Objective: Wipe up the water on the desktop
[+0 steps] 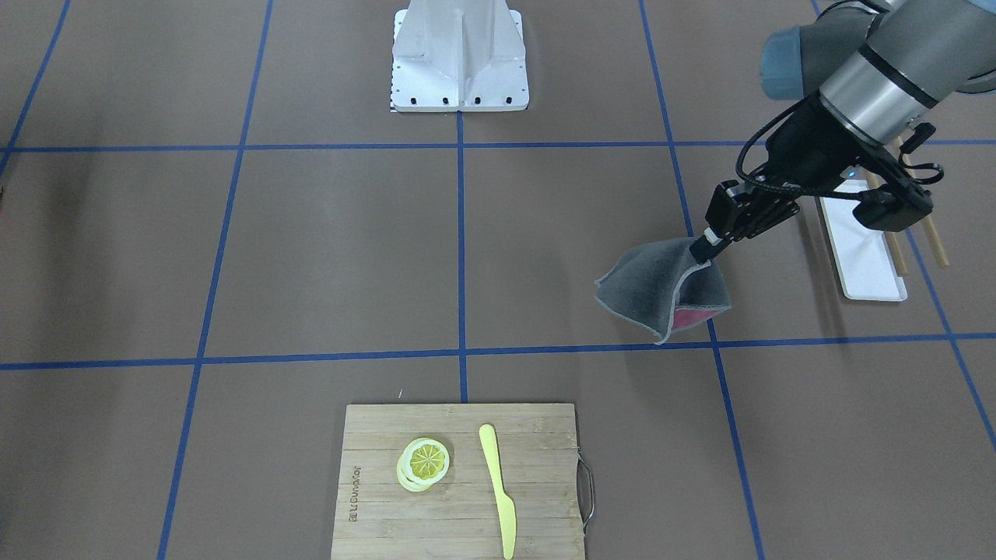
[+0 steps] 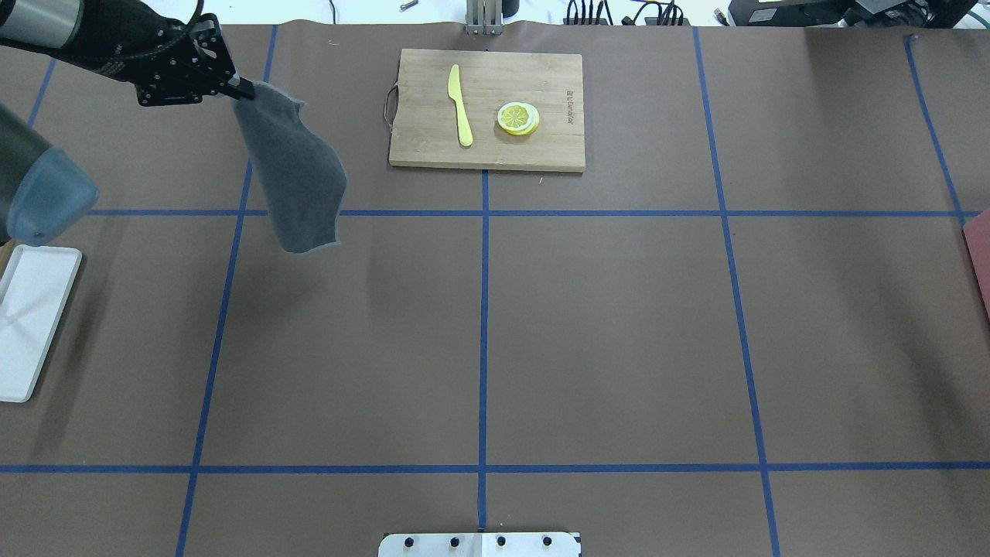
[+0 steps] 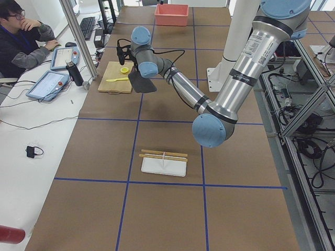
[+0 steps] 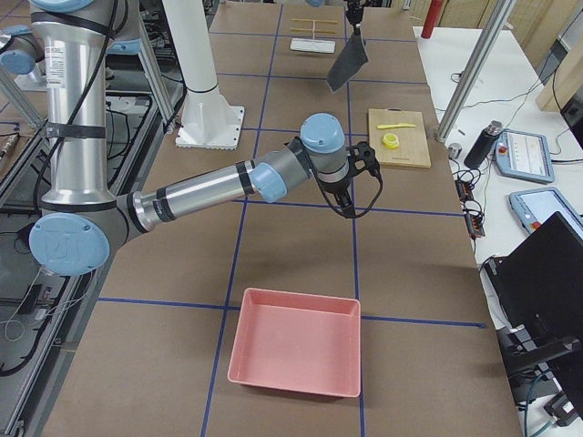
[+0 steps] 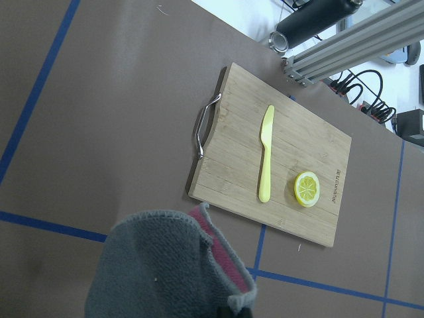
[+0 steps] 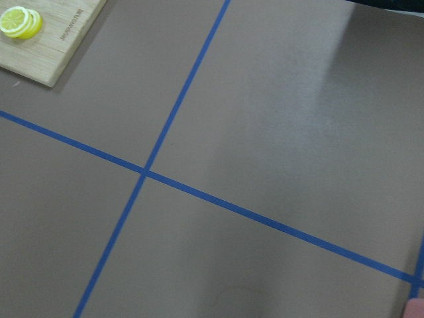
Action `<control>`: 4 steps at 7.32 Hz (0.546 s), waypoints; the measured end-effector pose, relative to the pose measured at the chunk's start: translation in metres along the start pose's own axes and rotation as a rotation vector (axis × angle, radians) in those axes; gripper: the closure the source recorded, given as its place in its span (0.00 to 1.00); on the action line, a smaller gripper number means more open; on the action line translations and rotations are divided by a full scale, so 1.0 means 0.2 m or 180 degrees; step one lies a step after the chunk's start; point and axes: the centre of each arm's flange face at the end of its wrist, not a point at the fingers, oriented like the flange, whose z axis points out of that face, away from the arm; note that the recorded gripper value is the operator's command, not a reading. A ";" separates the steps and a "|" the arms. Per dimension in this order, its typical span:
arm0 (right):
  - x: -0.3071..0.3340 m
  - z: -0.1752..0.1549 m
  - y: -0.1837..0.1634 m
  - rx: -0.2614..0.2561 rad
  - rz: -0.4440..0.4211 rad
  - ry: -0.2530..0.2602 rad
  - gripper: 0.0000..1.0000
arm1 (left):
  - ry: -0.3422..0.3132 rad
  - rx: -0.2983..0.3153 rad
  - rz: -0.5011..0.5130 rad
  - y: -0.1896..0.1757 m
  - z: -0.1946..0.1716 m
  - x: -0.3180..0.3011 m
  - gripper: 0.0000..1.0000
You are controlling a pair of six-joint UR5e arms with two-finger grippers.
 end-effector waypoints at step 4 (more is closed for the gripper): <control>-0.72 0.41 -0.24 0.0321 0.0216 -0.0093 0.01 | 0.0104 0.0024 -0.0194 0.05 0.00 0.13 1.00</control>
